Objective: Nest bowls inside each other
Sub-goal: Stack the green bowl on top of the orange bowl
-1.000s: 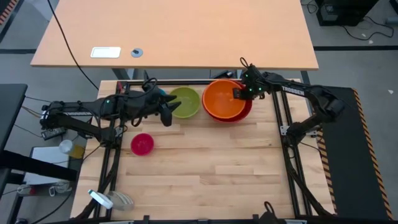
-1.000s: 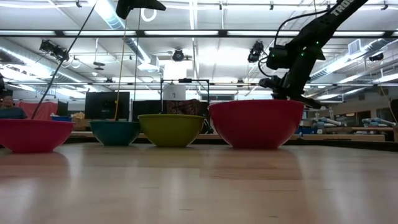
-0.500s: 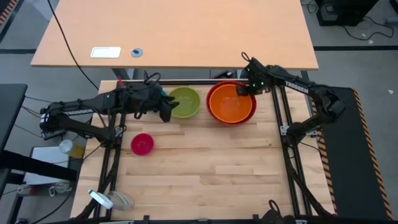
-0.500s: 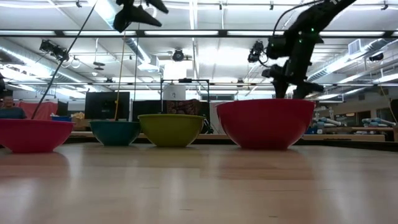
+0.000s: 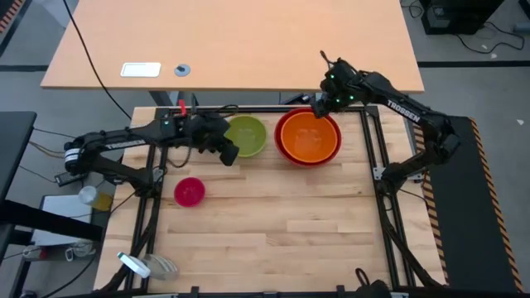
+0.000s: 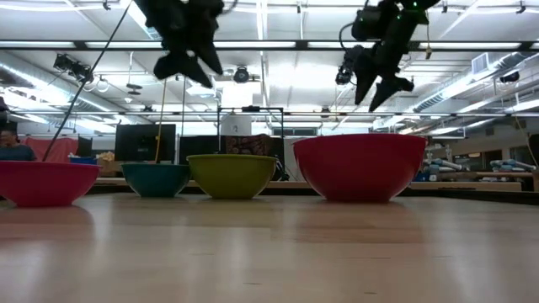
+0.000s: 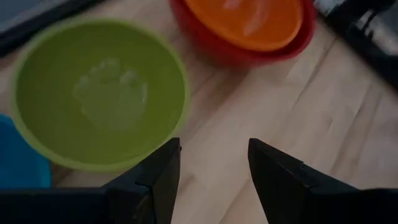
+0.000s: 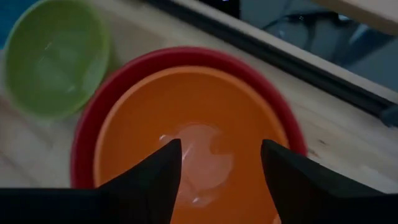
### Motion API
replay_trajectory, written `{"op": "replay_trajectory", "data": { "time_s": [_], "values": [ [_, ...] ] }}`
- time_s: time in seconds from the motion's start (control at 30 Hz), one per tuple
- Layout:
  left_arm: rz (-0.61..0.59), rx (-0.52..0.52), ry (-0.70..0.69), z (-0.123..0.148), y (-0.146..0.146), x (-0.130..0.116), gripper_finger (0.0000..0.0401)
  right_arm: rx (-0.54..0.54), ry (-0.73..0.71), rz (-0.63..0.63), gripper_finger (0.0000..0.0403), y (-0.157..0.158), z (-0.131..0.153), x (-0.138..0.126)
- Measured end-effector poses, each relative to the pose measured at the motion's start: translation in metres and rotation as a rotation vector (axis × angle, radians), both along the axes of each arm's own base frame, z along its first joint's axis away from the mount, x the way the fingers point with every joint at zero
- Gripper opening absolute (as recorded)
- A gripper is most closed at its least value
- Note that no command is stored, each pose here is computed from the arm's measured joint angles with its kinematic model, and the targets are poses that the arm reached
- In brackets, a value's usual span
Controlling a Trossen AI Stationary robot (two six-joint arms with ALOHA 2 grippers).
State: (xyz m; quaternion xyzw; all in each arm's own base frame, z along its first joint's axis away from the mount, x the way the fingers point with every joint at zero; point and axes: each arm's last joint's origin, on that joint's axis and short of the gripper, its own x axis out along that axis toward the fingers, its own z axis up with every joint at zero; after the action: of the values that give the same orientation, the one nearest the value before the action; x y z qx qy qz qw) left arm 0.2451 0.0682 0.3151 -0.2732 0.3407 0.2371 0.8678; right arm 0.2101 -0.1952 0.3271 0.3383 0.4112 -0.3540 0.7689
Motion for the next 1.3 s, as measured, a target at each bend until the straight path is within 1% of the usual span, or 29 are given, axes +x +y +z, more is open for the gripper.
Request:
{"op": "replay_trajectory", "data": {
  "time_s": [0.07,0.23,0.53,0.7,0.8,0.97,1.03,1.23,1.3],
  "values": [
    [-0.035,-0.015,0.042,-0.009,0.005,0.005,0.0192,-0.015,-0.005,0.064,0.0225,0.009,0.003,0.006],
    [-0.111,-0.002,0.143,-0.028,0.011,0.017,0.0192,-0.032,-0.018,0.174,0.0225,0.034,0.009,0.019],
    [-0.042,-0.061,0.285,-0.068,0.036,0.034,0.0191,-0.065,-0.053,0.277,0.0224,0.079,0.019,0.037],
    [0.039,-0.064,0.358,-0.088,0.054,0.038,0.0191,-0.126,-0.059,0.319,0.0224,0.101,0.022,0.048],
    [0.04,-0.058,0.396,-0.097,0.059,0.039,0.0191,-0.143,-0.081,0.328,0.0224,0.111,0.023,0.054],
    [-0.063,-0.041,0.441,-0.105,0.056,0.042,0.0191,-0.162,-0.119,0.355,0.0224,0.123,0.025,0.061],
    [-0.11,-0.056,0.466,-0.107,0.051,0.042,0.0191,-0.164,-0.117,0.365,0.0224,0.127,0.025,0.062],
    [-0.213,-0.041,0.493,-0.106,0.035,0.045,0.0191,-0.169,-0.115,0.361,0.0224,0.131,0.025,0.063],
    [-0.258,-0.055,0.5,-0.107,0.028,0.045,0.0191,-0.169,-0.115,0.362,0.0224,0.131,0.025,0.063]
  ]
}}
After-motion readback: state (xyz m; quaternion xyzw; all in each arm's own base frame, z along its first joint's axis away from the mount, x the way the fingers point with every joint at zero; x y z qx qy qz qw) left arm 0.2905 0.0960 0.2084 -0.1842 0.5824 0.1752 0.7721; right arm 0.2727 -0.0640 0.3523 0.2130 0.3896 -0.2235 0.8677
